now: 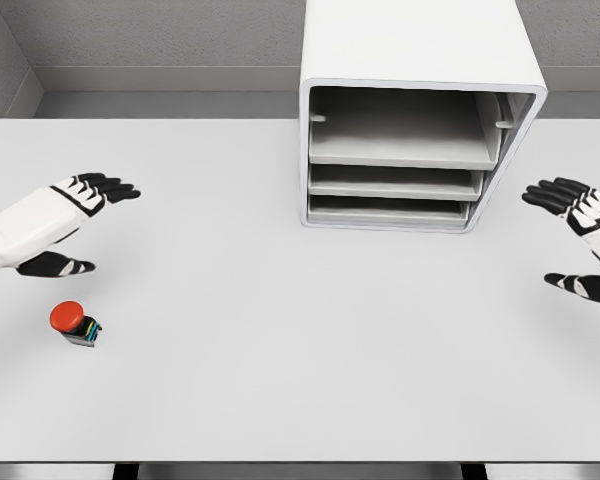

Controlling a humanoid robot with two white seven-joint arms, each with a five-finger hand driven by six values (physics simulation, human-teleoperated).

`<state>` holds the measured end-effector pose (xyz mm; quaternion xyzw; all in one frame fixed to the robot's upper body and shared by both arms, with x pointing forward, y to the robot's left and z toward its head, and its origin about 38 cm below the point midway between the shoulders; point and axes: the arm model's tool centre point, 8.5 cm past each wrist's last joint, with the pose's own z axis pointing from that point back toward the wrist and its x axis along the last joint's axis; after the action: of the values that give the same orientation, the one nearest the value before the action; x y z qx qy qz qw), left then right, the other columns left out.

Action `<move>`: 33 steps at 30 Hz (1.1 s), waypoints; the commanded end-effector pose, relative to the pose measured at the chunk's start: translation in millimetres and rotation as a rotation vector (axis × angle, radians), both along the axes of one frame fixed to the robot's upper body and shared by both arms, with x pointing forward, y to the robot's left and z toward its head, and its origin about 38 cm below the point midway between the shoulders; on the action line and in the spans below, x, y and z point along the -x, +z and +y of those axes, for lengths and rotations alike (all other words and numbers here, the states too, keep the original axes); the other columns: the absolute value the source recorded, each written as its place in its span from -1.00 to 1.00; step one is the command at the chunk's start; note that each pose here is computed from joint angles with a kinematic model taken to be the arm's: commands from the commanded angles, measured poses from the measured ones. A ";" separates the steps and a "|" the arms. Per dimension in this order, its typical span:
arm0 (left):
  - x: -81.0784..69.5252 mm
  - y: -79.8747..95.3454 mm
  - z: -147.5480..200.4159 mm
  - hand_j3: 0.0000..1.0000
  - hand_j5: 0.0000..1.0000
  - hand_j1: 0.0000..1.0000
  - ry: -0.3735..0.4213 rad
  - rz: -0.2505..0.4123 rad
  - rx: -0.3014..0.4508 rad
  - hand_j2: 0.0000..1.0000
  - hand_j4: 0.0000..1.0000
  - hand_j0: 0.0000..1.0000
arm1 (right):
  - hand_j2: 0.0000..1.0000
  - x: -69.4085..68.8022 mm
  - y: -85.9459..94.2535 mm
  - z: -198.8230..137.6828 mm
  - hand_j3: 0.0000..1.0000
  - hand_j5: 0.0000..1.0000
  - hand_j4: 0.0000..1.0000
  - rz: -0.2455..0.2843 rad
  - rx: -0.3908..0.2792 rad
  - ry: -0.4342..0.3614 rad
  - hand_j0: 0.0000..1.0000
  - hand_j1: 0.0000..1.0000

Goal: Slide open multi-storey tabletop storage cabinets and put open load switch and slide close multi-storey tabletop storage cabinets

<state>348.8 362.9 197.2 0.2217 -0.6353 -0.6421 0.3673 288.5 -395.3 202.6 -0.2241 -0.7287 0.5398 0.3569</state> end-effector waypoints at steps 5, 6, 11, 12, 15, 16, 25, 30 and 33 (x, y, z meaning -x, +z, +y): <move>3.5 3.3 9.5 1.00 1.00 1.00 -0.008 0.079 -0.001 1.00 1.00 1.00 | 1.00 -5.6 6.2 4.3 1.00 1.00 1.00 -0.028 0.011 0.013 1.00 1.00; 2.8 5.4 11.8 1.00 1.00 1.00 -0.008 0.080 0.031 1.00 1.00 1.00 | 1.00 -6.4 7.1 4.7 1.00 1.00 1.00 -0.033 0.012 0.014 1.00 1.00; 2.7 30.5 26.2 1.00 1.00 1.00 0.027 0.009 0.043 1.00 1.00 1.00 | 1.00 -11.7 14.0 7.1 1.00 1.00 1.00 -0.068 0.018 0.017 1.00 1.00; 2.3 30.9 26.7 1.00 1.00 1.00 0.030 0.006 0.036 1.00 1.00 1.00 | 1.00 -11.6 13.6 8.1 1.00 1.00 1.00 -0.070 0.024 0.020 1.00 1.00; 4.8 43.4 40.6 1.00 1.00 1.00 0.052 -0.009 -0.006 1.00 1.00 1.00 | 0.85 -18.5 8.8 23.7 0.85 0.85 0.85 -0.093 0.009 0.045 0.85 0.85; 5.6 50.5 47.1 1.00 1.00 1.00 0.066 -0.022 -0.019 1.00 1.00 1.00 | 0.79 -20.6 9.3 25.6 0.79 0.79 0.79 -0.096 0.007 0.049 0.79 0.79; 28.7 31.4 68.2 1.00 1.00 1.00 0.085 0.093 -0.156 1.00 1.00 1.00 | 0.58 -30.3 -5.0 60.9 0.58 0.58 0.58 -0.084 -0.015 0.125 0.58 0.58; 39.5 20.8 70.7 1.00 1.00 1.00 0.073 0.149 -0.175 1.00 1.00 1.00 | 0.44 -40.1 -9.8 89.3 0.44 0.44 0.44 -0.072 -0.039 0.188 0.44 0.44; 46.5 20.1 64.1 1.00 1.00 1.00 0.043 0.162 -0.146 1.00 1.00 1.00 | 0.43 -45.5 -11.1 94.1 0.43 0.43 0.43 -0.072 -0.049 0.194 0.43 0.43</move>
<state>298.1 430.1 204.8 0.2061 -0.5363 -0.6996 0.4248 336.9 -306.1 202.5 -0.1781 -0.7738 0.5445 0.2703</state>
